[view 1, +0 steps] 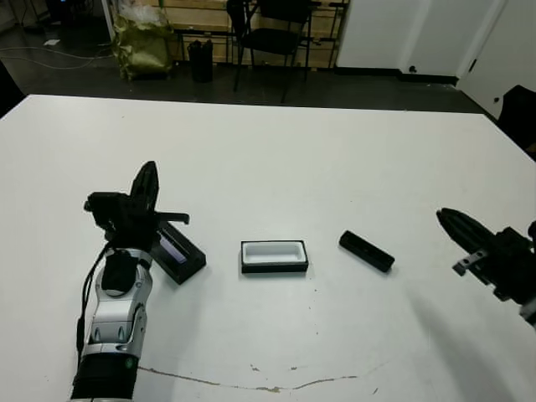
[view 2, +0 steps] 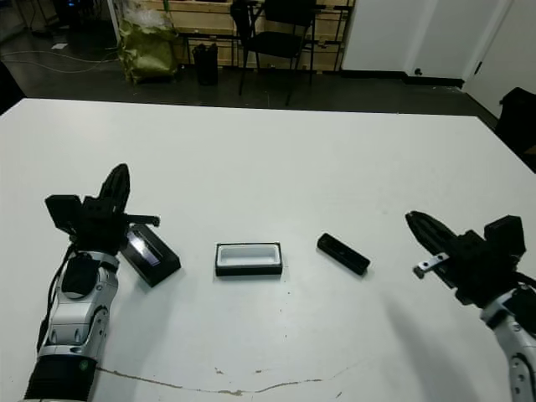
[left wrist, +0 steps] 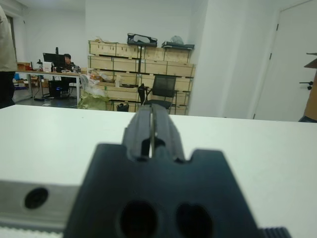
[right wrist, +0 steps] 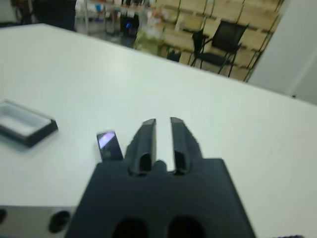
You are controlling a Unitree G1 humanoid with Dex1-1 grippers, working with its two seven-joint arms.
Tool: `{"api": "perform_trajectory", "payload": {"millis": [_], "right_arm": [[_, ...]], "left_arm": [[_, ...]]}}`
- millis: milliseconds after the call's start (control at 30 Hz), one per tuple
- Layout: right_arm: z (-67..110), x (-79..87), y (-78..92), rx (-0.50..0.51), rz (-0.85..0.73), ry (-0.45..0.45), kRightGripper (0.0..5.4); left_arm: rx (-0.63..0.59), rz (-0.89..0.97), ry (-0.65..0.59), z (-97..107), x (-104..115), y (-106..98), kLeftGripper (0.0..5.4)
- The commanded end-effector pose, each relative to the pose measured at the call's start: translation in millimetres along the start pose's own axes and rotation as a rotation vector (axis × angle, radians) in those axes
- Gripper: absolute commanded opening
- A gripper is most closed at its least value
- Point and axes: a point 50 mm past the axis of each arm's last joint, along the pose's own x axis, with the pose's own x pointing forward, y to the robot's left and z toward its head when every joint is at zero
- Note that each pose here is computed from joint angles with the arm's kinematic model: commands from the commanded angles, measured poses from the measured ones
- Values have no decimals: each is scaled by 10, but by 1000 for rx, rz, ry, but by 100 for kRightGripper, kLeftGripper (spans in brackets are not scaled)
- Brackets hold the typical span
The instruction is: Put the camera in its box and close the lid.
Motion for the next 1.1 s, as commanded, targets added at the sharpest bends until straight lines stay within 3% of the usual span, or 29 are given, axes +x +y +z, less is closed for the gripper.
{"api": "perform_trajectory", "payload": {"millis": [33, 600, 1100], "right_arm": [[-84, 7, -48, 17, 49, 61, 147], [-298, 216, 50, 37, 213, 77, 531], [-330, 306, 95, 85, 272, 42, 538]], "left_arm": [[9, 2, 35, -51, -24, 27, 0], [2, 2, 37, -53, -21, 28, 0], [8, -6, 35, -58, -24, 39, 0]]}}
